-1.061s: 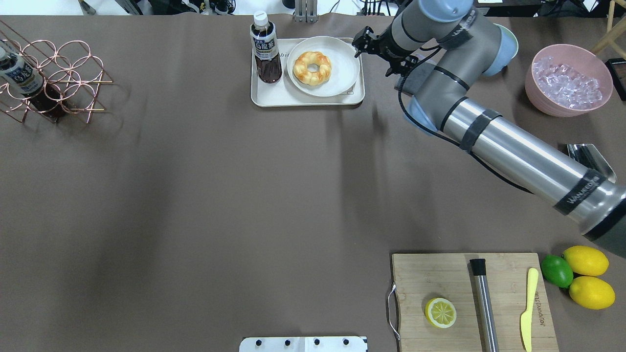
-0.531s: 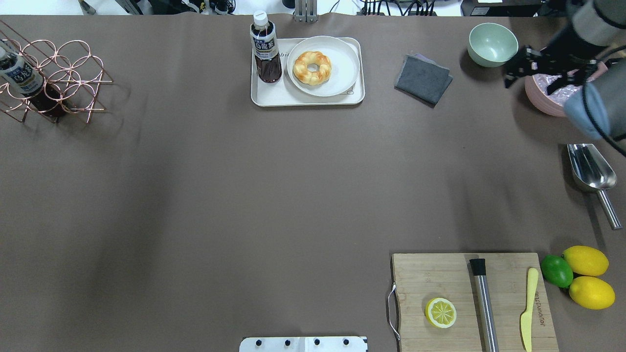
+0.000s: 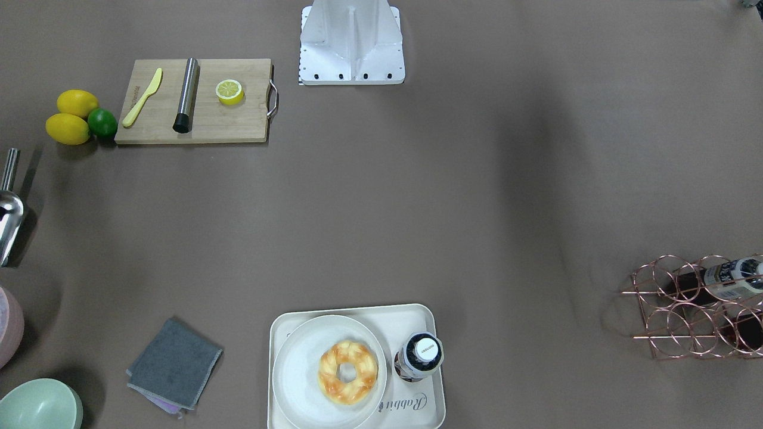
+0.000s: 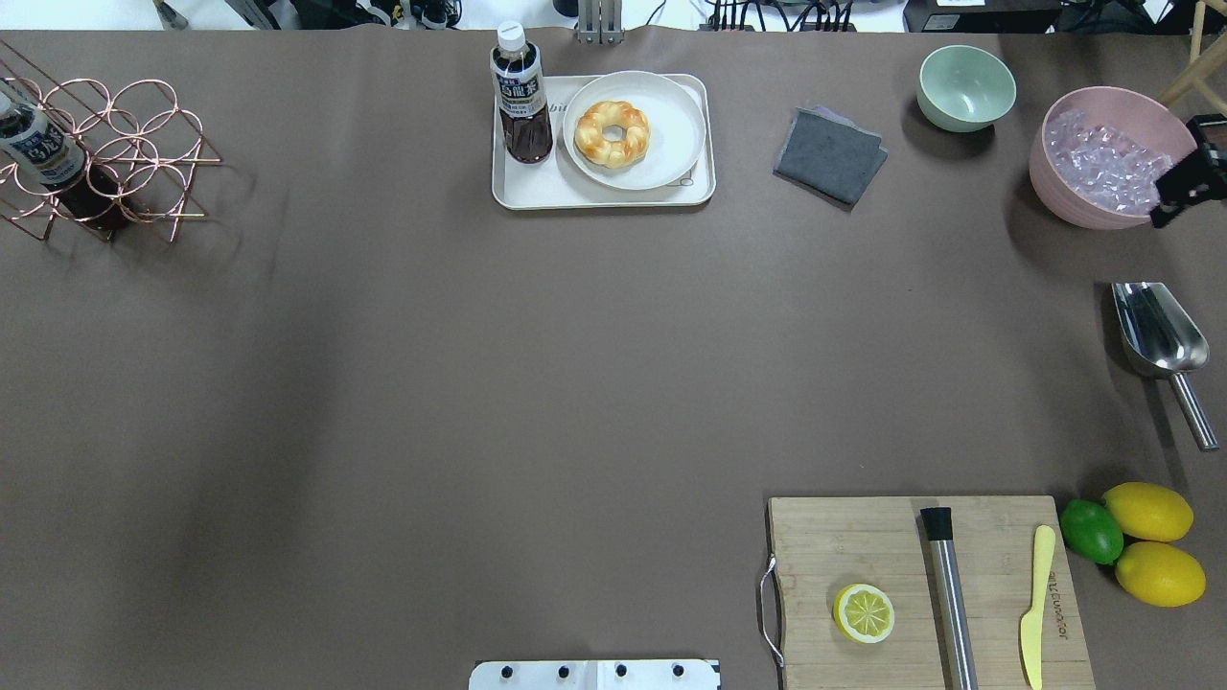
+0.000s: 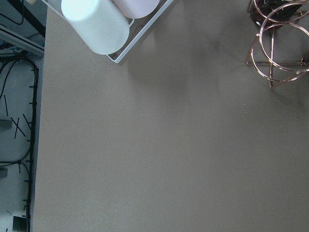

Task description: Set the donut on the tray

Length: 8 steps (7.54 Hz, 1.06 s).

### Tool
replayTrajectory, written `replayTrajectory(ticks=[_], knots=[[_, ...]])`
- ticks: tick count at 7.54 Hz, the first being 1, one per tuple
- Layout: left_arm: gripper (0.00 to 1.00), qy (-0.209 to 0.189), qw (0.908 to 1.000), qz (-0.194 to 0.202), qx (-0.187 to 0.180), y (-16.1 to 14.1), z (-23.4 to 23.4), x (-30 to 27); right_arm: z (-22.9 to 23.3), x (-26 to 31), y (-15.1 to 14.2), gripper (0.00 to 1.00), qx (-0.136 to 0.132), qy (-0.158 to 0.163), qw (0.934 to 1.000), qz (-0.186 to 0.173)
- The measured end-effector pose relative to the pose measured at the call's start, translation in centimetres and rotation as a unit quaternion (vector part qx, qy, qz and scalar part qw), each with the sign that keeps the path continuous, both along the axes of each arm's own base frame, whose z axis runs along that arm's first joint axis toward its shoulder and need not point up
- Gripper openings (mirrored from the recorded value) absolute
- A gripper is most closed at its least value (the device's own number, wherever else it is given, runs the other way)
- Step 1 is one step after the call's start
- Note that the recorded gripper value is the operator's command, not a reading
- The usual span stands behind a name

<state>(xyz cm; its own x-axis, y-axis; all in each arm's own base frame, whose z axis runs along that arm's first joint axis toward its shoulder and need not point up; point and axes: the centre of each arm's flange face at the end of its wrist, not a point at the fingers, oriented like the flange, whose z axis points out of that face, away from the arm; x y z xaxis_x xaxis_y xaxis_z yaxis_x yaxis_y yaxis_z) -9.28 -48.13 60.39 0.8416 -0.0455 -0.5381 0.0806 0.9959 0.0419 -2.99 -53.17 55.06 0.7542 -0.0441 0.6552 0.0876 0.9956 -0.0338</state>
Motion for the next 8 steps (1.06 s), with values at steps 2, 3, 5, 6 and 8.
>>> replayTrajectory(ticks=[2,3,5,6,8], knots=[[0.98,0.000,1.0000,0.001,0.003,-0.2,-0.2,0.0,4.4,3.7,1.6,1.00,-0.009,0.000,0.9999,-0.010],[0.98,0.000,1.0000,0.001,0.004,-0.2,-0.3,0.0,5.9,5.4,2.4,1.00,-0.014,-0.002,0.9999,-0.005],[0.98,0.000,1.0000,0.001,0.003,-0.1,-0.3,0.0,7.7,8.1,3.8,1.00,-0.011,-0.004,0.9999,0.000],[0.98,0.000,1.0000,0.000,0.003,-0.1,-0.3,0.0,8.1,9.0,4.2,1.00,-0.010,-0.005,0.9999,0.003],[0.98,0.000,1.0000,0.000,0.004,-0.1,-0.4,0.0,8.1,9.7,4.5,1.00,-0.007,-0.006,0.9999,0.008]])
